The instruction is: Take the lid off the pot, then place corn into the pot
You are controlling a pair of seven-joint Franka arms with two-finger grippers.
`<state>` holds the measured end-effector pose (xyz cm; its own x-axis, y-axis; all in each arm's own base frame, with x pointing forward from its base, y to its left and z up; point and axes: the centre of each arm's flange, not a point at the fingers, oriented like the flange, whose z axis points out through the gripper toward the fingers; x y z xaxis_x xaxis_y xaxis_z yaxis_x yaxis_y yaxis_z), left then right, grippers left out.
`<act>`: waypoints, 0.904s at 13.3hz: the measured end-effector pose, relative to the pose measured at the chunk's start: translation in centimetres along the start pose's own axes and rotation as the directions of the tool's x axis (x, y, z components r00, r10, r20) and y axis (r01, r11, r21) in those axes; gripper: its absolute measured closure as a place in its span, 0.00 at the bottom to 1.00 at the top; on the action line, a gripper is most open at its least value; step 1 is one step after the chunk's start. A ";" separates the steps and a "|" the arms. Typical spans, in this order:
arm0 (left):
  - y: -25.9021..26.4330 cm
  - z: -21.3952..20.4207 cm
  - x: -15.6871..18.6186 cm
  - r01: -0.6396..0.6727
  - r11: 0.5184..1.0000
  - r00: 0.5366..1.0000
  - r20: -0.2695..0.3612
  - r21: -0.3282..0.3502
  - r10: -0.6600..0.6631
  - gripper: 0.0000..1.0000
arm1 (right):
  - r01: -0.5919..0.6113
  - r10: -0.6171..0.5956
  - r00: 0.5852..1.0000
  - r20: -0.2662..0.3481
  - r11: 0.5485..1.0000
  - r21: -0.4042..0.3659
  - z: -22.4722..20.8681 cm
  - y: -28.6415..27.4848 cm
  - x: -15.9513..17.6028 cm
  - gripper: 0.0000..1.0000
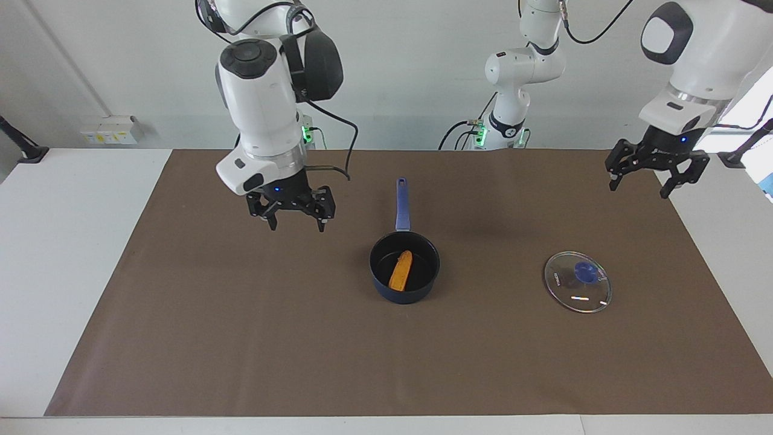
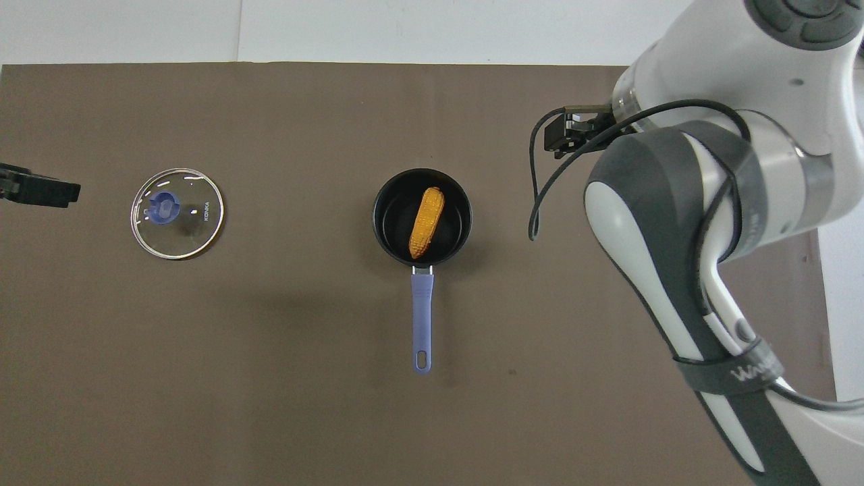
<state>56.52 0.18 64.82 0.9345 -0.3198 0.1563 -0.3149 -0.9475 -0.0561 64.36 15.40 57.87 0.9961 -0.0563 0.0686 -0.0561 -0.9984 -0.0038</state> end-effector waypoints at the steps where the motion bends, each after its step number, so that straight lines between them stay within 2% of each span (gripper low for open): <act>1: 0.1 -1.6 -0.4 0.001 1.000 1.000 0.026 -0.008 -0.001 0.00 | 0.011 -0.011 1.000 -0.001 1.000 0.000 -0.9 2.0 -0.2 0.00; 5: 1.1 -3.6 -1.3 -0.006 0.999 0.996 0.093 -0.032 0.009 0.00 | -0.019 0.019 1.000 -0.010 1.000 0.001 -5.8 7.9 -2.3 0.00; 9: 2.1 -4.9 -1.5 0.002 0.999 0.994 0.107 -0.037 0.002 0.00 | -0.051 0.051 0.999 0.003 0.999 0.003 -11.0 10.7 -6.0 0.00; 12: 2.6 -5.9 -1.5 -0.008 0.999 0.994 0.107 -0.038 0.012 0.00 | -0.071 0.070 0.997 0.034 0.997 0.007 -12.4 12.1 -8.0 0.00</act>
<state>53.26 -1.85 70.25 0.9431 -0.3287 0.0492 -0.3282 -0.9444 -0.0194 54.81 3.76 69.60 0.9914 -0.1263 0.0341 -0.1258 -0.9919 -0.0155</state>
